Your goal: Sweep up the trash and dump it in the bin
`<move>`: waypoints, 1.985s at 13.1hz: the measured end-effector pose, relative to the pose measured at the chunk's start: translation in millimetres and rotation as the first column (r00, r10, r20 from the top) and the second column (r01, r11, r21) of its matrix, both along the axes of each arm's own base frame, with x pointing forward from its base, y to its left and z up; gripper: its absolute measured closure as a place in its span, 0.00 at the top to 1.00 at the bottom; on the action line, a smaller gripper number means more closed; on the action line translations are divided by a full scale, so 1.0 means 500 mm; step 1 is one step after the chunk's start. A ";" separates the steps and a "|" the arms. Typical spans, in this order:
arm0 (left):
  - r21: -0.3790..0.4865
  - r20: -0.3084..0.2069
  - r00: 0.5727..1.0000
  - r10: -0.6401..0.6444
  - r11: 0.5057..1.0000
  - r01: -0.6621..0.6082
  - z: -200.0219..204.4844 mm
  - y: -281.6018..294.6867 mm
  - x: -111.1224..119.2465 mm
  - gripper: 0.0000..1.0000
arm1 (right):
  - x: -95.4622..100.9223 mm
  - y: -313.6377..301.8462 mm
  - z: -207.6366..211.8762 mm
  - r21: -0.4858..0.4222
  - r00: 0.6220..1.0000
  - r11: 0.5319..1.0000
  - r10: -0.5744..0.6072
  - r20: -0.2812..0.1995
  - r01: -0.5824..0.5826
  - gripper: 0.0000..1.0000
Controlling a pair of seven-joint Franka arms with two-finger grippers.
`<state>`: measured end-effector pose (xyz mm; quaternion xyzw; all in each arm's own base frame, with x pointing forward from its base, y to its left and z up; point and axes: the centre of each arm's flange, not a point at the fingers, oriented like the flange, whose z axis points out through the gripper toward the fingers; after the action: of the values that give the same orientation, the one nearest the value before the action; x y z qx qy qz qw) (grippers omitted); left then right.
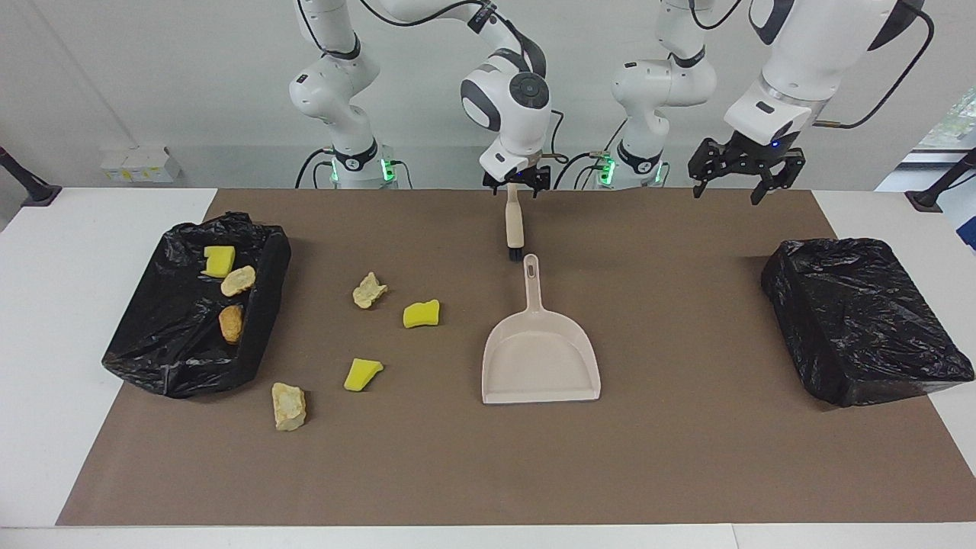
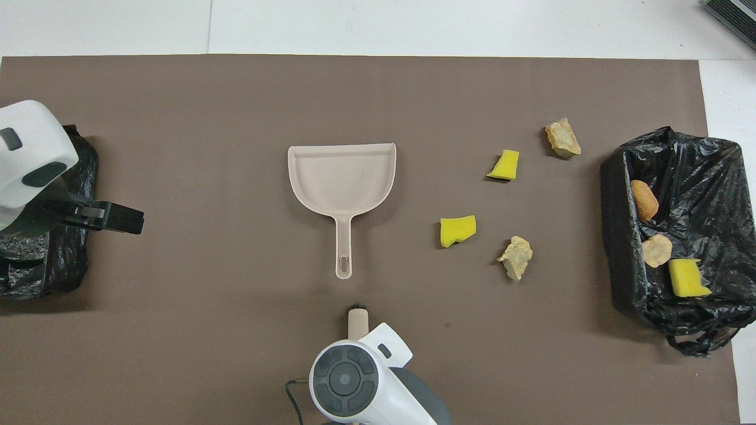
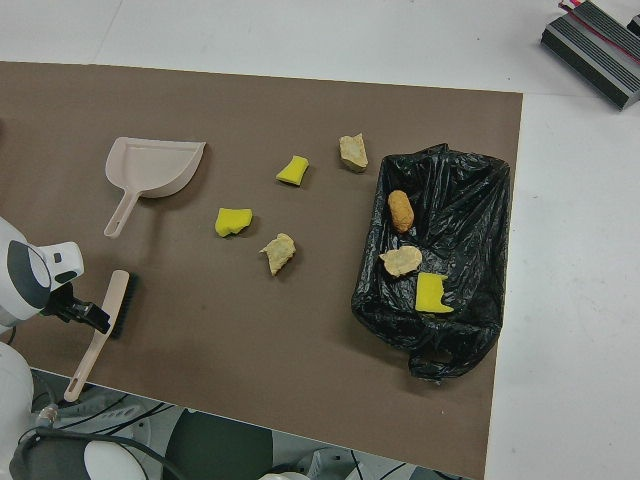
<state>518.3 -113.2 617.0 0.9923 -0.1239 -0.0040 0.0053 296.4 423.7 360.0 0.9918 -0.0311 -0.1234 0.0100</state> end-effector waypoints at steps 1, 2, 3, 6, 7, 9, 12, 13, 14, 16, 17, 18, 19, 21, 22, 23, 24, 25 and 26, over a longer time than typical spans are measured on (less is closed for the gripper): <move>-0.004 0.016 0.999 -0.033 0.999 0.033 -0.028 -0.041 0.003 1.00 | -0.024 -0.005 -0.012 -0.005 1.000 1.000 0.013 -0.002 -0.013 0.99; -0.012 0.031 0.998 -0.056 0.998 0.056 -0.062 -0.087 0.002 1.00 | -0.041 -0.007 -0.024 -0.009 1.000 1.000 0.017 -0.001 -0.017 0.98; -0.035 0.039 0.997 -0.065 0.997 0.066 -0.100 -0.140 -0.005 1.00 | -0.056 -0.005 -0.035 -0.011 1.000 1.000 0.017 0.003 -0.017 0.92; -0.096 0.025 0.998 -0.066 0.993 0.068 -0.182 -0.259 -0.034 1.00 | -0.080 0.002 -0.048 -0.003 1.000 1.000 0.015 -0.007 -0.015 0.74; -0.103 0.030 0.998 -0.056 0.993 0.059 -0.210 -0.300 -0.044 1.00 | -0.084 0.004 -0.048 -0.001 1.000 1.000 0.015 -0.010 -0.015 0.59; -0.109 0.022 0.999 -0.035 0.993 0.038 -0.284 -0.390 -0.077 1.00 | -0.087 0.005 -0.048 0.000 1.000 1.000 0.015 -0.012 -0.015 0.35; -0.104 -0.008 1.000 -0.029 0.994 0.028 -0.396 -0.485 -0.115 1.00 | -0.090 0.001 -0.052 -0.011 1.000 1.000 0.017 -0.021 -0.017 0.26; -0.099 -0.018 0.999 -0.028 0.995 0.026 -0.418 -0.490 -0.113 1.00 | -0.092 -0.002 -0.052 -0.019 0.999 1.000 0.018 -0.030 -0.018 0.26; -0.092 -0.028 0.999 -0.023 0.996 0.021 -0.436 -0.487 -0.108 1.00 | -0.092 -0.010 -0.046 -0.030 0.999 0.999 0.017 -0.043 -0.018 0.26; -0.082 -0.045 0.999 -0.015 0.997 0.011 -0.464 -0.481 -0.100 1.00 | -0.074 -0.049 -0.012 -0.063 0.998 0.998 0.002 -0.069 -0.006 0.26; -0.077 -0.051 0.999 -0.014 0.997 0.010 -0.478 -0.480 -0.100 1.00 | -0.060 -0.084 0.012 -0.098 0.997 0.995 0.005 -0.081 -0.013 0.26; -0.075 -0.054 0.998 -0.014 0.997 0.010 -0.490 -0.480 -0.103 1.00 | -0.052 -0.125 0.034 -0.138 0.996 0.990 0.011 -0.088 -0.024 0.26; -0.076 -0.053 0.998 -0.019 0.997 0.015 -0.497 -0.483 -0.108 1.00 | -0.048 -0.168 0.049 -0.170 0.996 0.985 0.013 -0.089 -0.028 0.26; -0.073 -0.057 0.998 -0.031 0.997 0.027 -0.504 -0.493 -0.121 1.00 | -0.040 -0.252 0.066 -0.205 0.994 0.977 0.033 -0.101 -0.053 0.26; -0.072 -0.058 0.998 -0.030 0.997 0.026 -0.506 -0.497 -0.125 1.00 | -0.027 -0.289 0.073 -0.220 0.995 0.974 0.037 -0.096 -0.057 0.26; -0.071 -0.060 0.998 -0.020 0.997 0.016 -0.508 -0.498 -0.127 1.00 | -0.008 -0.325 0.079 -0.230 0.995 0.971 0.041 -0.089 -0.061 0.26; -0.070 -0.061 0.998 -0.011 0.998 0.006 -0.509 -0.498 -0.127 1.00 | 0.015 -0.359 0.081 -0.241 0.996 0.968 0.048 -0.081 -0.066 0.26; -0.073 -0.056 0.998 -0.006 0.997 0.002 -0.512 -0.499 -0.125 1.00 | 0.040 -0.393 0.079 -0.259 0.996 0.963 0.060 -0.072 -0.076 0.26; -0.082 -0.043 0.999 -0.003 0.997 0.000 -0.519 -0.502 -0.121 1.00 | 0.065 -0.429 0.076 -0.286 0.995 0.954 0.080 -0.063 -0.095 0.26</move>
<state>457.9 -364.0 357.5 0.9908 -0.1245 -0.0205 0.0488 328.9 209.2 397.9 0.9767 -0.0046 -0.1421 0.1607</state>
